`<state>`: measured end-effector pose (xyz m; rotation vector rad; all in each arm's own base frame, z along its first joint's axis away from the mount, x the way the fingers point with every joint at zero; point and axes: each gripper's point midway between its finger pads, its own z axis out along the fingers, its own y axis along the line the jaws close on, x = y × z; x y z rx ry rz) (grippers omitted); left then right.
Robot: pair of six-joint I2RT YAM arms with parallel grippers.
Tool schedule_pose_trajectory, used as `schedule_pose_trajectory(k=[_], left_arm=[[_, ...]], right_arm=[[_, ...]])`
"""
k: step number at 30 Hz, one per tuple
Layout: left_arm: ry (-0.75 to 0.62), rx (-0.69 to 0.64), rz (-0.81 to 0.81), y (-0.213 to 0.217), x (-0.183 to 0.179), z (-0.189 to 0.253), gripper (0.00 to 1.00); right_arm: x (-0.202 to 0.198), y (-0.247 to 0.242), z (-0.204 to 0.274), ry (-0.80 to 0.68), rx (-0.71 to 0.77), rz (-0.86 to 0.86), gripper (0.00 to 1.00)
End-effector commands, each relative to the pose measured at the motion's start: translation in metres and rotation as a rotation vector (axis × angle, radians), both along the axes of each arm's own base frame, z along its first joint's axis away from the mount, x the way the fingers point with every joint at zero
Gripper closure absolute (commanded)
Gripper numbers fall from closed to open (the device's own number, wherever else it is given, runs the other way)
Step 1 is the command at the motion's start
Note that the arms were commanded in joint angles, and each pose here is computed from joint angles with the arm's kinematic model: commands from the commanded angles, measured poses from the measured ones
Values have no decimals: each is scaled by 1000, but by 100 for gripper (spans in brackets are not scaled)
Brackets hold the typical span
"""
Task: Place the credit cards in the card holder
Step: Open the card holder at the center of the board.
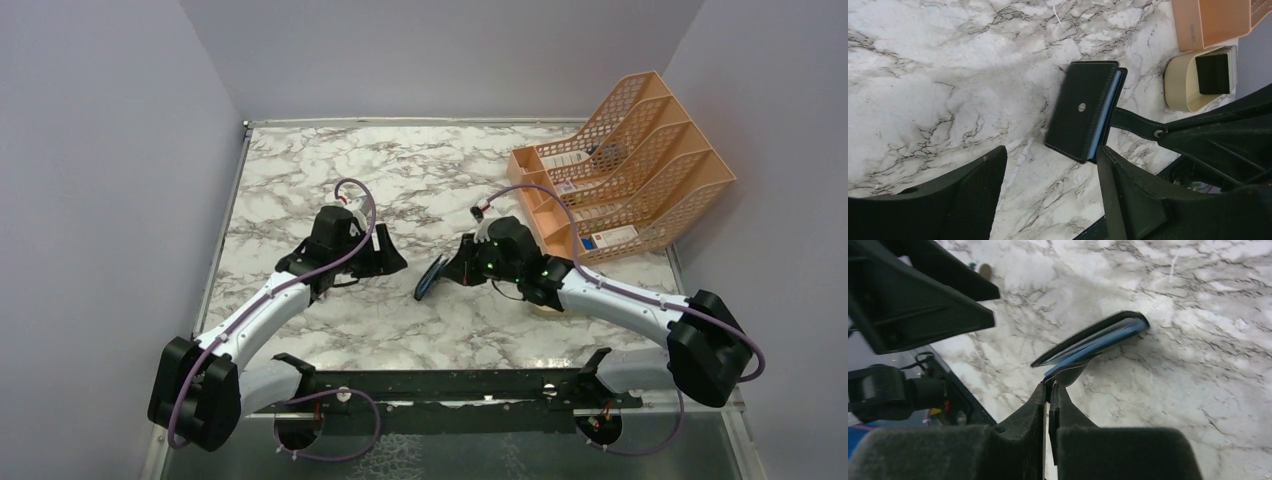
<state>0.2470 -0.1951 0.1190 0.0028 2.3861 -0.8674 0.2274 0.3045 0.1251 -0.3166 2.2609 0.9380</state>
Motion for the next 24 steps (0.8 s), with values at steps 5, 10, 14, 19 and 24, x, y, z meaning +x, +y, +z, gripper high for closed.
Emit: schedule_pose_trajectory(k=[5, 10, 14, 19, 24], left_arm=[[30, -89, -28, -15, -5, 7, 31], [50, -45, -1, -8, -6, -1, 31], [57, -45, 2, -7, -7, -3, 32], [80, -57, -3, -11, -7, -10, 38], [102, -76, -13, -16, -5, -17, 40]], right_arm=[[7, 22, 44, -76, 171, 13, 99], [12, 5, 19, -64, 57, -48, 99], [13, -26, -2, -74, -69, -127, 99], [14, -52, -14, -97, -174, -184, 99], [11, -64, -27, -93, -224, -205, 99]])
